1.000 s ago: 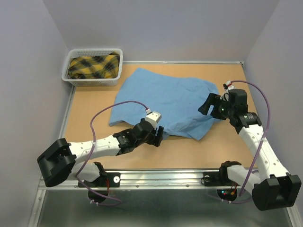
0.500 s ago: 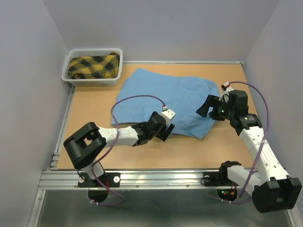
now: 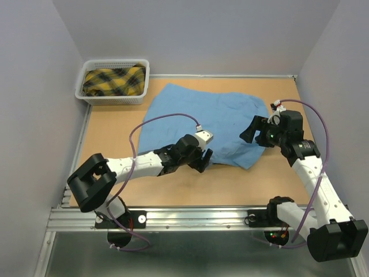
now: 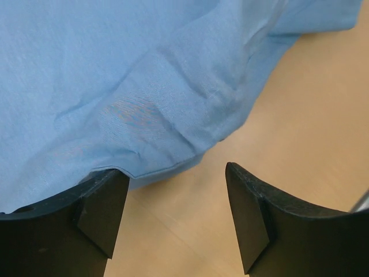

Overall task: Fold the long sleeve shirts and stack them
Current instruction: Flatten the shirt out

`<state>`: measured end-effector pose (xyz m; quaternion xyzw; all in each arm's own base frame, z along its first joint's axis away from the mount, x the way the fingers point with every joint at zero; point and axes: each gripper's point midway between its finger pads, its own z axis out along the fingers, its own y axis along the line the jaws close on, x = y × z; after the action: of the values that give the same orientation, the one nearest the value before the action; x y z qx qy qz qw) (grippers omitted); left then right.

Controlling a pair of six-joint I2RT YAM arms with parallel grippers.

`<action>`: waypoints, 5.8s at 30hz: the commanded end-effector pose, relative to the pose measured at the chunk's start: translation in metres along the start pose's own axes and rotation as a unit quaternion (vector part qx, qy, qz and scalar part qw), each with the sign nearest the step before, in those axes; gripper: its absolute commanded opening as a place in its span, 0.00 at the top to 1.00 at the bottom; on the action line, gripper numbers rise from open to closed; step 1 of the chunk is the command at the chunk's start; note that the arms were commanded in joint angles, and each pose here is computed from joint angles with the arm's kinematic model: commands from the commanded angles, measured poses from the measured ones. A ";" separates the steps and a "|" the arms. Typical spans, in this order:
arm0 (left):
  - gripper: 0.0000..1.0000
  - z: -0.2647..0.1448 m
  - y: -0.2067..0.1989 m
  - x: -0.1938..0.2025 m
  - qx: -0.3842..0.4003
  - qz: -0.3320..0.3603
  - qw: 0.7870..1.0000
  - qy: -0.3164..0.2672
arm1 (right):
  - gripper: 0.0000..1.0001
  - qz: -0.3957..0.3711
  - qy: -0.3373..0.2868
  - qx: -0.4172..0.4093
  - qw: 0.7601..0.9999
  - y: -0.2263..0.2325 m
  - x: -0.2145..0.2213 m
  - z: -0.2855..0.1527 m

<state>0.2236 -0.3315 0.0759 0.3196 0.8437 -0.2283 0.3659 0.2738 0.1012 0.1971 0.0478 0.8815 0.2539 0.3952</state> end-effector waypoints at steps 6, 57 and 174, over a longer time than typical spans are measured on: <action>0.24 0.006 -0.005 0.003 0.006 -0.001 1.000 0.004 | 0.15 -0.013 -0.015 -0.003 1.000 0.002 -0.007 -0.002; 0.33 0.036 0.023 0.025 -0.064 -0.025 0.996 0.058 | 0.14 -0.015 -0.024 -0.005 1.000 0.002 -0.001 -0.009; 0.02 0.000 0.224 -0.094 -0.232 -0.236 0.943 0.044 | 0.14 -0.035 -0.021 0.184 0.982 -0.082 -0.119 0.128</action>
<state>0.3963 -0.2080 0.0992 0.0312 0.9483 -0.1005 0.2993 0.4119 0.0476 0.1438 0.1595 0.9139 0.0712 0.3663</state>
